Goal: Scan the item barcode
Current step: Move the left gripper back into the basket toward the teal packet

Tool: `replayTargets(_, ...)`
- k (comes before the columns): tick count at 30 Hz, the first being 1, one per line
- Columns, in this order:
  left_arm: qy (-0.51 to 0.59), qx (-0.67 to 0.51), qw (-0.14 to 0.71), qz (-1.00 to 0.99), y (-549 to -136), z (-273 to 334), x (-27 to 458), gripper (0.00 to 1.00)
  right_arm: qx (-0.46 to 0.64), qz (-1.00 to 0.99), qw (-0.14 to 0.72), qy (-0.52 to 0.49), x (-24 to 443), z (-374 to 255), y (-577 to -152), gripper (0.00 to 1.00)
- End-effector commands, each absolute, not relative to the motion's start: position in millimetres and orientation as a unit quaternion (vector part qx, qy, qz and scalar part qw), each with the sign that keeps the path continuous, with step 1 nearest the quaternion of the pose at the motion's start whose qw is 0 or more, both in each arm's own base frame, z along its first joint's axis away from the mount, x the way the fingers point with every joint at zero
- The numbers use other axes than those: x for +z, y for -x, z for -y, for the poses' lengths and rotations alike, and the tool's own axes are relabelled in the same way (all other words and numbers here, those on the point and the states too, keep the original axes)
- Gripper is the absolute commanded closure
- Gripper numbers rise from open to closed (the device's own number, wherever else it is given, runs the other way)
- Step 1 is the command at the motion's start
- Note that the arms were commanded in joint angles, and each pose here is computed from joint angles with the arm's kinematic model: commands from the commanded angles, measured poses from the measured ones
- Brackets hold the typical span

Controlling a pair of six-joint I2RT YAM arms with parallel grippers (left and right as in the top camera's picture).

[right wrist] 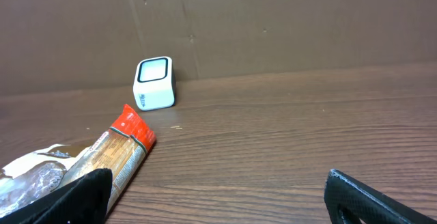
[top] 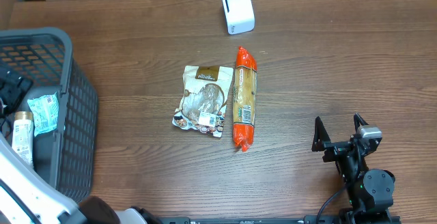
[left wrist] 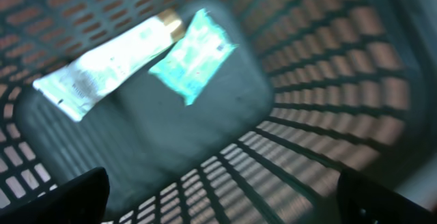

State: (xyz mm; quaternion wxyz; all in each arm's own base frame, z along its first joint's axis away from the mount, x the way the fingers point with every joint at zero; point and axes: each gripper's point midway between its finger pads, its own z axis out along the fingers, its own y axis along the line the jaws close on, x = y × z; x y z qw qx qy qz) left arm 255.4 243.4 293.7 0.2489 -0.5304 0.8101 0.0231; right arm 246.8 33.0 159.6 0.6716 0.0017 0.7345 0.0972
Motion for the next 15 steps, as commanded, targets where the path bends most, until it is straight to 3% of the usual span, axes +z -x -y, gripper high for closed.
replayTargets(1, 0.574, 0.038, 0.21, -0.791, -245, -261, 271, 0.02, 0.093, -0.736, 0.671, 0.0, 156, -33, -247, 0.0)
replayTargets(7, 0.596, 0.085, 0.148, -0.784, -233, -294, 220, 0.0, 0.094, -0.736, 0.671, 0.0, 156, -33, -247, 0.0)
replayTargets(15, 0.432, 0.091, 0.162, -0.883, -281, -321, 145, 0.0, 0.093, -0.736, 0.671, 0.0, 156, -33, -247, 0.0)
